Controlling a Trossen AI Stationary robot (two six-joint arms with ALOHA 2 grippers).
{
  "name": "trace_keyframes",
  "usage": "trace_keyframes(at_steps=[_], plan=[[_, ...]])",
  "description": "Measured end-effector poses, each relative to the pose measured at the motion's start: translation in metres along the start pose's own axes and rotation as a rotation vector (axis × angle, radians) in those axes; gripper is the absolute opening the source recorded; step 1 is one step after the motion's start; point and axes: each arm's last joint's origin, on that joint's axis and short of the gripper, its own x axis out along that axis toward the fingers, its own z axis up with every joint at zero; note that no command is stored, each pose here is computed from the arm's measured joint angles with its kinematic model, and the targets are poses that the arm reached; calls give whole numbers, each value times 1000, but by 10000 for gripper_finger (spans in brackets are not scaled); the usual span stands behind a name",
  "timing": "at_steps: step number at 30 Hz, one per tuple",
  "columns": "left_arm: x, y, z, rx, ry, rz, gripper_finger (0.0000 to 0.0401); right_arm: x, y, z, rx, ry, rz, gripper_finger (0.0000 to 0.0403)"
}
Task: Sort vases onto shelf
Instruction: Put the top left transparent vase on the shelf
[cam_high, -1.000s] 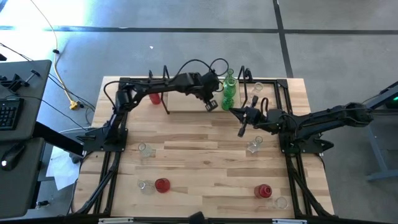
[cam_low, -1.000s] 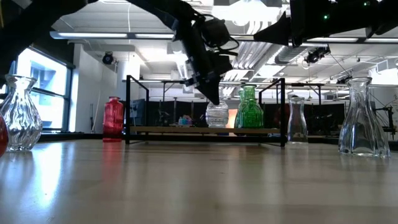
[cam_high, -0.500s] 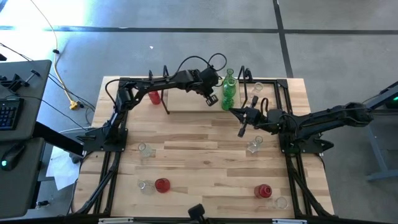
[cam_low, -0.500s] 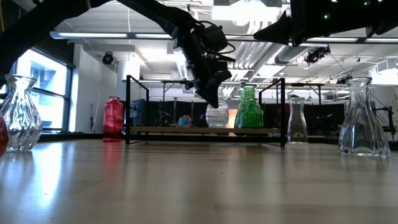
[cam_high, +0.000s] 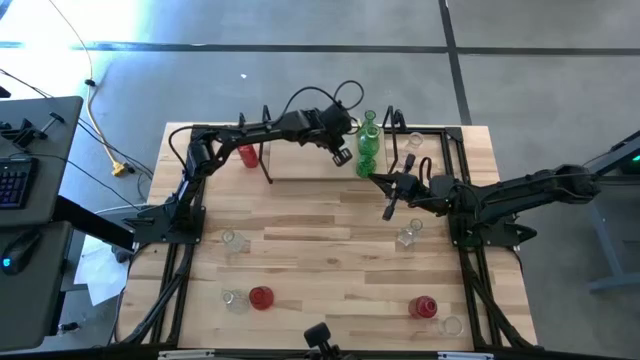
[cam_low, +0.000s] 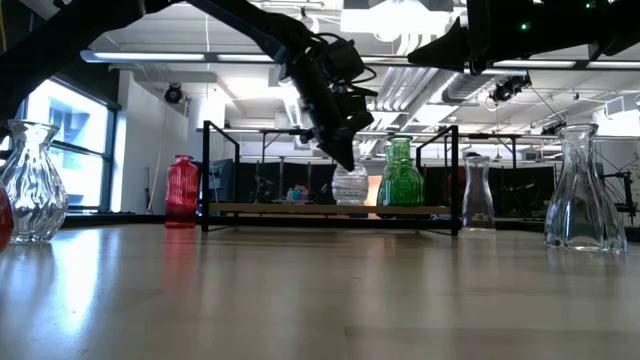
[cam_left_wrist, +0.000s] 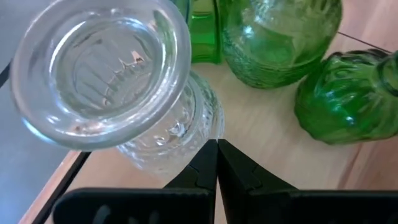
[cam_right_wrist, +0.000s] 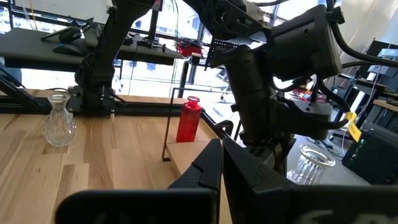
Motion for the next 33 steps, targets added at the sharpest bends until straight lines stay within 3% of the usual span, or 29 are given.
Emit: trace_keyframes(at_steps=[33], plan=[[-1, 12, 6, -11, -58, -3, 0, 0, 0, 0, -2, 0, 0, 0]])
